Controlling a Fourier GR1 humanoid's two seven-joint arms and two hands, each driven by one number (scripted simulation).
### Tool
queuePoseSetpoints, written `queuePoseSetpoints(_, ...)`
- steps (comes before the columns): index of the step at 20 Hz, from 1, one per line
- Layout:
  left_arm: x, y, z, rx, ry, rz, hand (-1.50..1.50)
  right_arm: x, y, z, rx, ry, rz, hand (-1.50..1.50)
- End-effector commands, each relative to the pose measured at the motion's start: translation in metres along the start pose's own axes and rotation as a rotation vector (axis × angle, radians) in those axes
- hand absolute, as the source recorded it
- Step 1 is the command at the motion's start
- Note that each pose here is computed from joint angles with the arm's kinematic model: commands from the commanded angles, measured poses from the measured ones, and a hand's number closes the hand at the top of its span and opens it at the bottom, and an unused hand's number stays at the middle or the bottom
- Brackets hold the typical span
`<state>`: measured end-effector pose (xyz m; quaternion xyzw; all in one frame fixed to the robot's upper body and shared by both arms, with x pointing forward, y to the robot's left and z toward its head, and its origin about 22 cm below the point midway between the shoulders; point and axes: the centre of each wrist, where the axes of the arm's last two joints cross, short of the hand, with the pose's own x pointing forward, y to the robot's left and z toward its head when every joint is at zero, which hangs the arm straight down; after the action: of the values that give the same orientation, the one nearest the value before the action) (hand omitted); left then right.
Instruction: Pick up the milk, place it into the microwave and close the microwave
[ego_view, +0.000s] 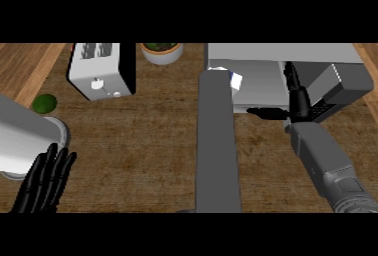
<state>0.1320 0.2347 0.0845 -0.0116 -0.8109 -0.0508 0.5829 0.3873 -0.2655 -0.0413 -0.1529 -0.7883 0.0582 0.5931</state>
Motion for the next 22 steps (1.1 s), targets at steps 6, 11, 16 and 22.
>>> queuePoseSetpoints(6,0.003,-0.009,0.004,-0.008,0.025,0.007,-1.50,-0.046,-0.002,0.074,0.044,0.122,-0.097,-1.50)
queuePoseSetpoints(11,0.007,-0.005,0.001,-0.055,0.034,0.026,-1.50,-0.056,0.008,0.104,0.038,0.146,-0.210,-1.50)
queuePoseSetpoints(16,0.006,-0.026,-0.011,-0.220,0.027,0.051,-1.50,-0.070,0.011,0.142,0.052,0.145,-0.269,-1.50)
queuePoseSetpoints(22,-0.016,-0.033,-0.017,-0.317,0.054,0.034,1.50,-0.081,-0.010,0.203,0.084,0.123,-0.365,-1.50)
